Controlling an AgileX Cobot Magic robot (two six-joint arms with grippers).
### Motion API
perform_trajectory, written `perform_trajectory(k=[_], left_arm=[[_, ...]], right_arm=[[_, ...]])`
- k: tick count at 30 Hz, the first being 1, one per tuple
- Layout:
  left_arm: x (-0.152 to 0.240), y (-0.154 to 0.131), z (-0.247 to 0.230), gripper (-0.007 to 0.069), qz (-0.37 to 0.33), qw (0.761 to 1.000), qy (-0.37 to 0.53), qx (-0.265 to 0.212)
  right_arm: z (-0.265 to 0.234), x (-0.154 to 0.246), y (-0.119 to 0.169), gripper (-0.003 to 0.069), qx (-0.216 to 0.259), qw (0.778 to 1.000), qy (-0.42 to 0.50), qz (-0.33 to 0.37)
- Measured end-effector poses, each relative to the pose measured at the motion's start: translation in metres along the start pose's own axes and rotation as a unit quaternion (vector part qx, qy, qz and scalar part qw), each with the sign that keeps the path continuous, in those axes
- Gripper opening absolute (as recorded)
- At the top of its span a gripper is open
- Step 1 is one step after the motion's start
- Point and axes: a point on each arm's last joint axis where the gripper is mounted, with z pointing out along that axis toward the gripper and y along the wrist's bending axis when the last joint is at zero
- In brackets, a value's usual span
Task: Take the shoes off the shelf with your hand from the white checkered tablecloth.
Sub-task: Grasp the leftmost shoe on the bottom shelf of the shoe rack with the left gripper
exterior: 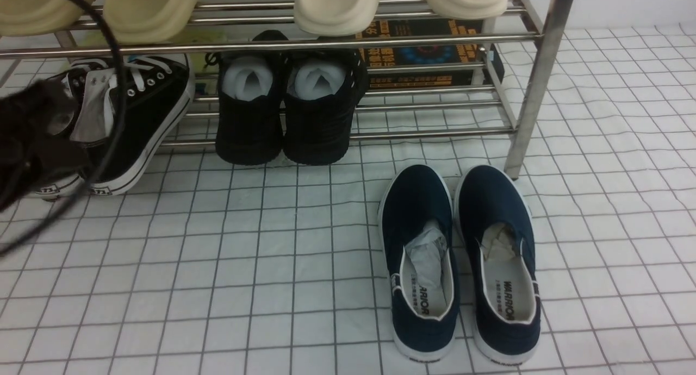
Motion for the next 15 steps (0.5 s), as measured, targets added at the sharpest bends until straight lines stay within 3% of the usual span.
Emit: perform_trajectory(k=[1, 2, 4, 7, 10, 15], left_arm=[[-0.013, 0.004, 0.000, 0.0120, -0.020, 0.999, -0.002, -0.041], [-0.017, 0.005, -0.002, 0.0132, -0.020, 0.998, -0.003, -0.052], [-0.043, 0.022, -0.001, 0.0204, -0.060, 0.989, -0.006, -0.136], [-0.063, 0.037, 0.000, 0.0303, -0.098, 0.978, -0.013, -0.182], [-0.073, 0.043, 0.016, 0.0377, -0.125, 0.975, -0.006, -0.186], [-0.079, 0.044, 0.059, 0.0424, -0.180, 0.973, 0.020, -0.141]], right_arm=[[0.000, 0.000, 0.000, 0.0239, 0.000, 1.000, 0.000, 0.000], [0.000, 0.000, 0.000, 0.0239, 0.000, 1.000, 0.000, 0.000], [0.000, 0.000, 0.000, 0.0239, 0.000, 1.000, 0.000, 0.000], [0.000, 0.000, 0.000, 0.0239, 0.000, 1.000, 0.000, 0.000], [0.000, 0.000, 0.000, 0.0239, 0.000, 1.000, 0.000, 0.000], [0.000, 0.000, 0.000, 0.0239, 0.000, 1.000, 0.000, 0.000]])
